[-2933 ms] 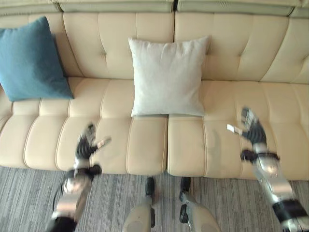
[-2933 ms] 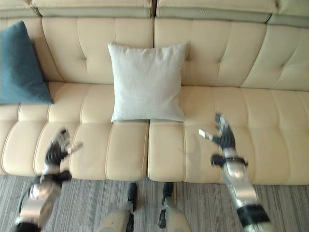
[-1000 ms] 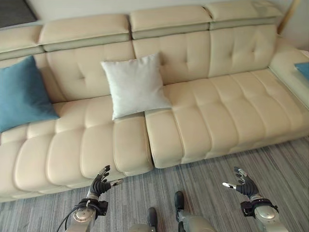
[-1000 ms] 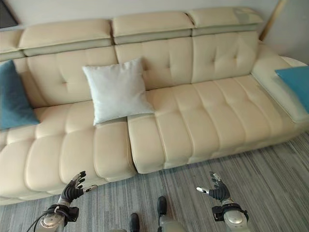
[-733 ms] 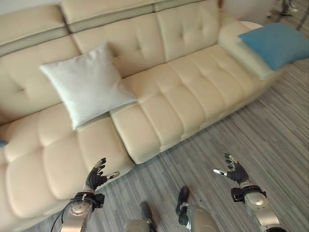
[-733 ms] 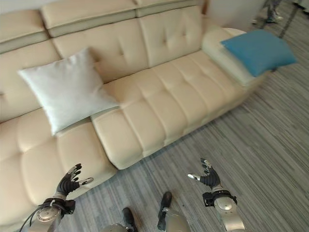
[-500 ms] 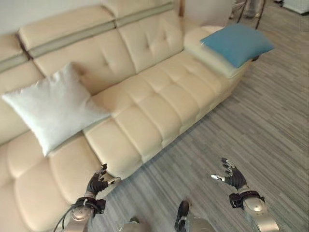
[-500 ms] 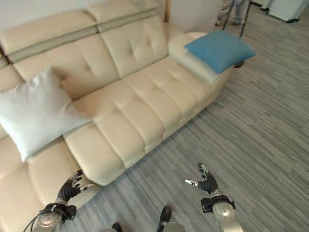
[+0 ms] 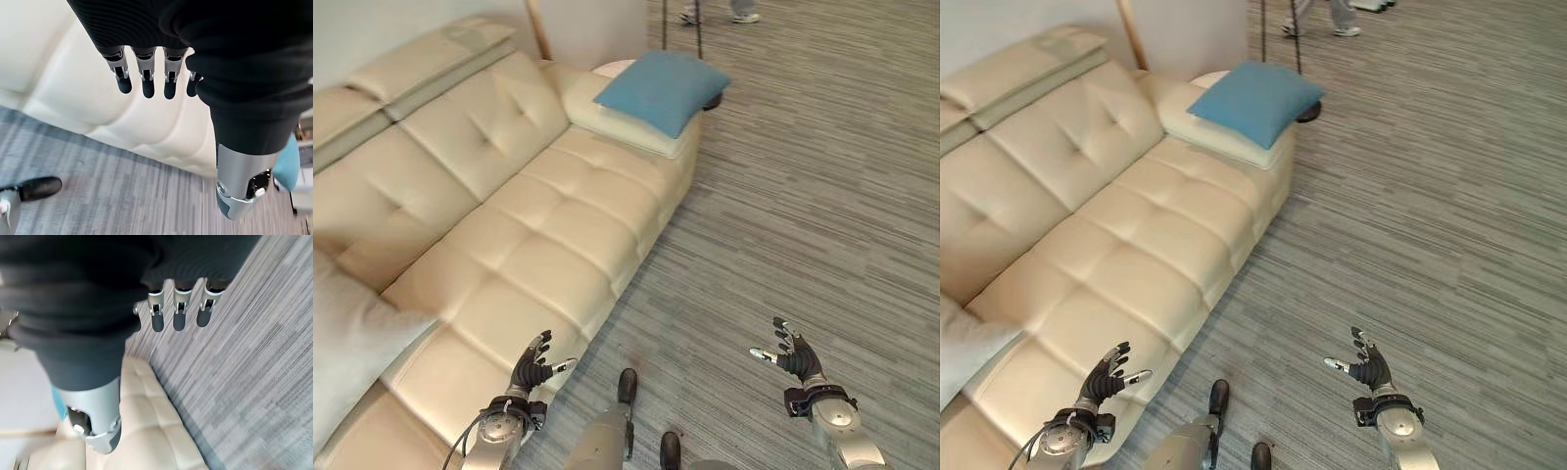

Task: Pick up all the scattered cushions and arrange them neatly on the sofa.

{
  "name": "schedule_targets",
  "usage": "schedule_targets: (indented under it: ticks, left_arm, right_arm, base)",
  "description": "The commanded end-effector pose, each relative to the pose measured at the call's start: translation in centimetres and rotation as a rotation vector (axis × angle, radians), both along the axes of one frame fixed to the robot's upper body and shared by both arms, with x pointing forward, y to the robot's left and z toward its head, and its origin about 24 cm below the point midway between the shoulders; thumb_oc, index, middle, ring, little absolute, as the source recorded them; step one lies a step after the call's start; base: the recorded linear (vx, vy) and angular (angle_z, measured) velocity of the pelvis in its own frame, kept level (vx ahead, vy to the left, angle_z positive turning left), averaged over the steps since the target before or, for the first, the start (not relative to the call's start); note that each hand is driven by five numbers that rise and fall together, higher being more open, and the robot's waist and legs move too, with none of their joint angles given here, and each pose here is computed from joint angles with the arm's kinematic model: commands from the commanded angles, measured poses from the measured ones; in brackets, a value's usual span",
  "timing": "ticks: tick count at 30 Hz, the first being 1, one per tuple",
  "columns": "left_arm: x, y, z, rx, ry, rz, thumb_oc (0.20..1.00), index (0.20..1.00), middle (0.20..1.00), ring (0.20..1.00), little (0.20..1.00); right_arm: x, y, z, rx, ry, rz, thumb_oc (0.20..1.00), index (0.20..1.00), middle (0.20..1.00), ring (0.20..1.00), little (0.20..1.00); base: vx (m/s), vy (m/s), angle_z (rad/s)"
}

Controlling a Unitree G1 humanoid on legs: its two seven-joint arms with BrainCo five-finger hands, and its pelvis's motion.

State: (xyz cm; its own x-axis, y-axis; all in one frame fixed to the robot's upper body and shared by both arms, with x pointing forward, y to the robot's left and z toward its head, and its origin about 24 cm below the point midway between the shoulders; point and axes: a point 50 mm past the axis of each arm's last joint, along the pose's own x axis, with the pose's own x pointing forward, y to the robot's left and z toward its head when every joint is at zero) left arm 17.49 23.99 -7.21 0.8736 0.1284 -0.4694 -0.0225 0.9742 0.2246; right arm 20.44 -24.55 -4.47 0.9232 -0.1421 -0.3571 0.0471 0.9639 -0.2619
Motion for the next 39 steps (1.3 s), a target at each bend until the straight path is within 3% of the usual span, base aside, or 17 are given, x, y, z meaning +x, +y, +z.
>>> schedule_targets:
  ticks: [1,12,25,39]
  left_arm:
    - [0.9,1.5,1.8,0.066,-0.087,-0.003,1.0,1.0,1.0,1.0,1.0]
    - [1.8,2.9,2.9,0.1,-0.13,0.049,1.0,1.0,1.0,1.0,1.0]
    - [1.0,1.6,1.5,0.039,-0.086,0.047,1.0,1.0,1.0,1.0,1.0]
    - [1.0,1.5,1.5,0.051,-0.087,0.055,1.0,1.0,1.0,1.0,1.0]
  right_arm:
    - [1.1,0.6,1.5,0.049,-0.099,0.01,1.0,1.0,1.0,1.0,1.0]
    - [2.8,1.7,2.3,0.093,-0.152,0.012,1.0,1.0,1.0,1.0,1.0]
    - [1.0,-0.6,1.7,0.021,-0.093,-0.01,1.0,1.0,1.0,1.0,1.0]
    - [0.5,-0.5,0.4,0.03,-0.05,-0.064,1.0,1.0,1.0,1.0,1.0]
  base:
    - [0.22,0.26,-1.12]
    - [0.21,0.051,-0.69]
    - [0.46,-0.275,0.23]
    - [0.37,0.028,-0.24]
